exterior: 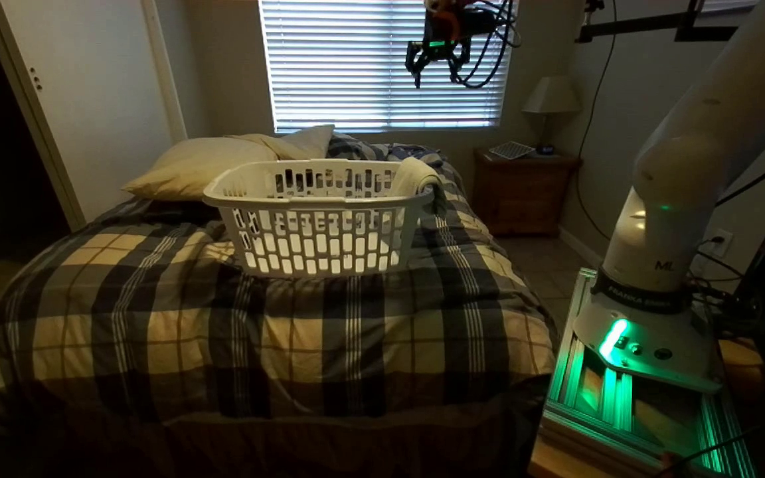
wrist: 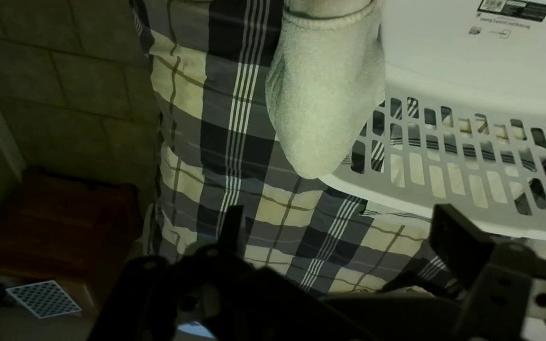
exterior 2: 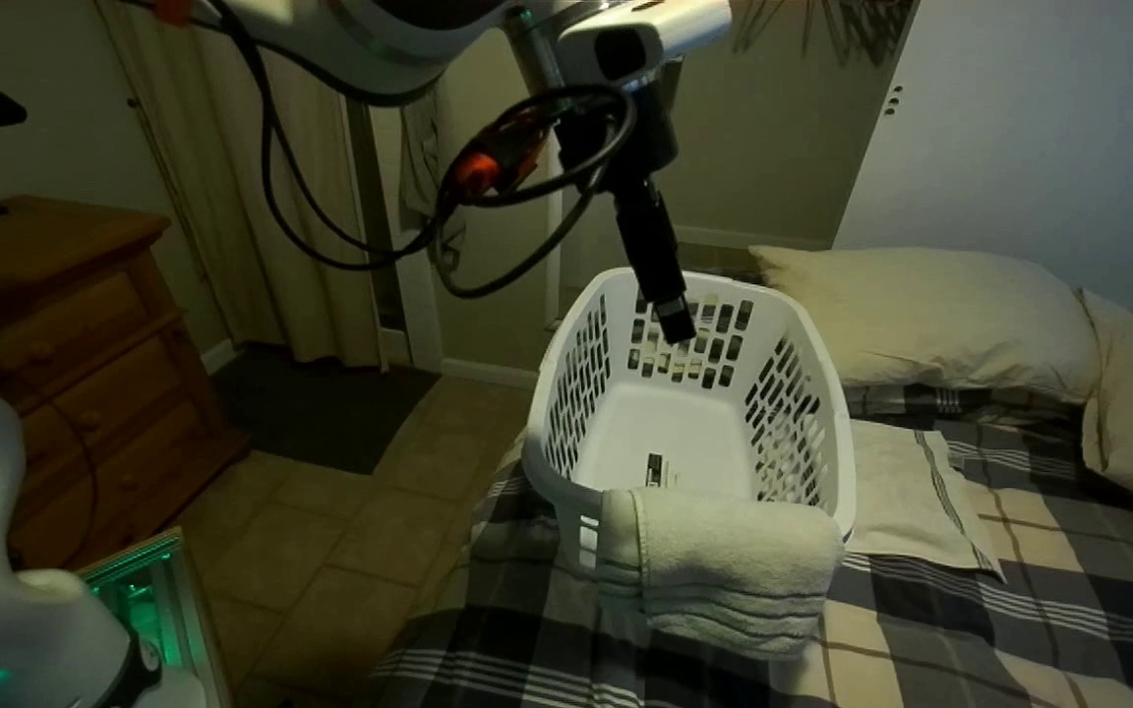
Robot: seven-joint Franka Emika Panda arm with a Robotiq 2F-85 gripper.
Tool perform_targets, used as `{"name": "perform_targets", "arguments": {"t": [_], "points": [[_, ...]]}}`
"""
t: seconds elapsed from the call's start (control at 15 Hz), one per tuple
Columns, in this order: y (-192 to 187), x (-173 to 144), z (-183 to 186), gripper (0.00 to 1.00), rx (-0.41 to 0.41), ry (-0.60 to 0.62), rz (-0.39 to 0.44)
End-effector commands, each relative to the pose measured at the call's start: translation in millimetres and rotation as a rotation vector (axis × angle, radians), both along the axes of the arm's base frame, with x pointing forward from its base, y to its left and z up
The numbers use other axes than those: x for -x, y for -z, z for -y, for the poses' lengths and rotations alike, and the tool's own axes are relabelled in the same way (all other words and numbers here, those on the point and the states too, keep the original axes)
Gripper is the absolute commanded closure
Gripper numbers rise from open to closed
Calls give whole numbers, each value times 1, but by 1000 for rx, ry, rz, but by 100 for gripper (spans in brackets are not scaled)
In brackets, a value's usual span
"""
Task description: Put the towel on the basket
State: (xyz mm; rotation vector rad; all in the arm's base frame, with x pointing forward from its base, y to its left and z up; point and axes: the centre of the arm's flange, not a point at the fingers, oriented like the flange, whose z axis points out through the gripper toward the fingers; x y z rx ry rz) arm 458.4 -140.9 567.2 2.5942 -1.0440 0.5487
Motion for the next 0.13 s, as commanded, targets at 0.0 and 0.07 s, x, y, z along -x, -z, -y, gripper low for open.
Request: {"name": "perform_targets", "arguments": {"t": [0.0,0.07], "points": [[1,1,1,0,1,0,-3],[1,1,1,0,2,1,-4]]}}
